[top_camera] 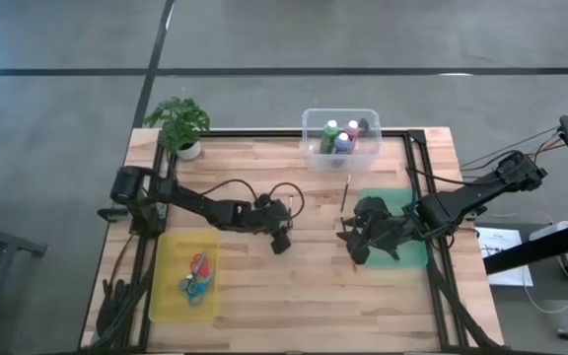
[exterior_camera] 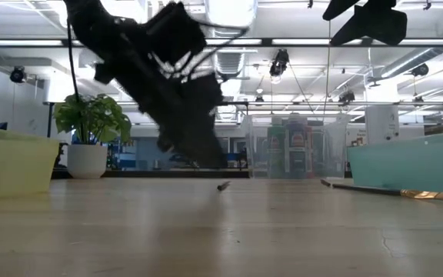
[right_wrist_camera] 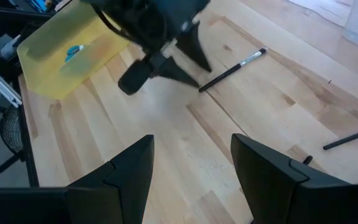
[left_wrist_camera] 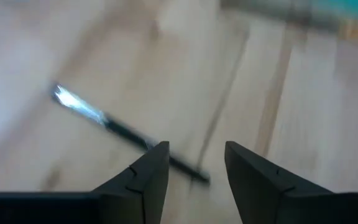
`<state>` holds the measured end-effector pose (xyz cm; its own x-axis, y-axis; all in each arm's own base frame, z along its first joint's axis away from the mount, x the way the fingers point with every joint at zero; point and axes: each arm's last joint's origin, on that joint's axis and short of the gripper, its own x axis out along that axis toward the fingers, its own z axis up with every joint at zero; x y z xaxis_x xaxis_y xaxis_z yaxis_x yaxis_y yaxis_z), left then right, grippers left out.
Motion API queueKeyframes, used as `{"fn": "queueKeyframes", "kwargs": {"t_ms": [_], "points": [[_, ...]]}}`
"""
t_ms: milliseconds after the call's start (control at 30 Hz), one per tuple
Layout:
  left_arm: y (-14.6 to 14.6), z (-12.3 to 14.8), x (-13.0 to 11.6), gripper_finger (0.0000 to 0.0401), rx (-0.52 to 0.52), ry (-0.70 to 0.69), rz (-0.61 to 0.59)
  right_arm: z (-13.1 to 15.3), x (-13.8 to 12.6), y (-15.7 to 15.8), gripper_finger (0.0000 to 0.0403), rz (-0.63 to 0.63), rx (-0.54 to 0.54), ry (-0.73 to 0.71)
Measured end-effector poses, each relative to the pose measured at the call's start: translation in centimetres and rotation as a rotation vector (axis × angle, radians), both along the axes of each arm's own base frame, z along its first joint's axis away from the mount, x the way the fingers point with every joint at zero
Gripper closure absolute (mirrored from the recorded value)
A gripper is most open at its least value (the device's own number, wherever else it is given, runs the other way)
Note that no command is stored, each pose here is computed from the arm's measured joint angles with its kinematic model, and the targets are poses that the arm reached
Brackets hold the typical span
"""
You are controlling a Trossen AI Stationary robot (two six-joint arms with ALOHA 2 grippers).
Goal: Pick & Place Paint Supplies
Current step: Put the black foundation brush into the green bin
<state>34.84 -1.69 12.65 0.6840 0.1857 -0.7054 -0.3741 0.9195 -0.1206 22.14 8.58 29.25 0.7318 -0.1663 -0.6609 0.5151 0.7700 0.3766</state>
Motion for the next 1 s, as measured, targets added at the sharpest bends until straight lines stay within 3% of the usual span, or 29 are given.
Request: {"fn": "queueKeyframes", "kwargs": {"t_ms": [300, 567, 733, 1000], "points": [[5.3, 3.1, 2.1, 0.0236, 0.018, -0.128, 0.282, -0.2, 0.0, 0.0, 0.0191, 0.0, -0.006, 0.004], [10.9, 2.8, 3.3, 0.0236, -0.139, 0.0, 0.559, -0.3, 0.0, 0.0, 0.0191, -0.003, -0.004, 0.007], [11.2, 2.9, 4.8, 0.0236, -0.203, 0.045, 0.551, -0.4, -0.1, 0.0, 0.0191, -0.001, -0.007, 0.009], [10.7, 0.5, 6.4, 0.0236, -0.284, 0.139, 0.656, -0.4, -0.1, 0.0, 0.0191, 0.001, -0.01, 0.012]]}}
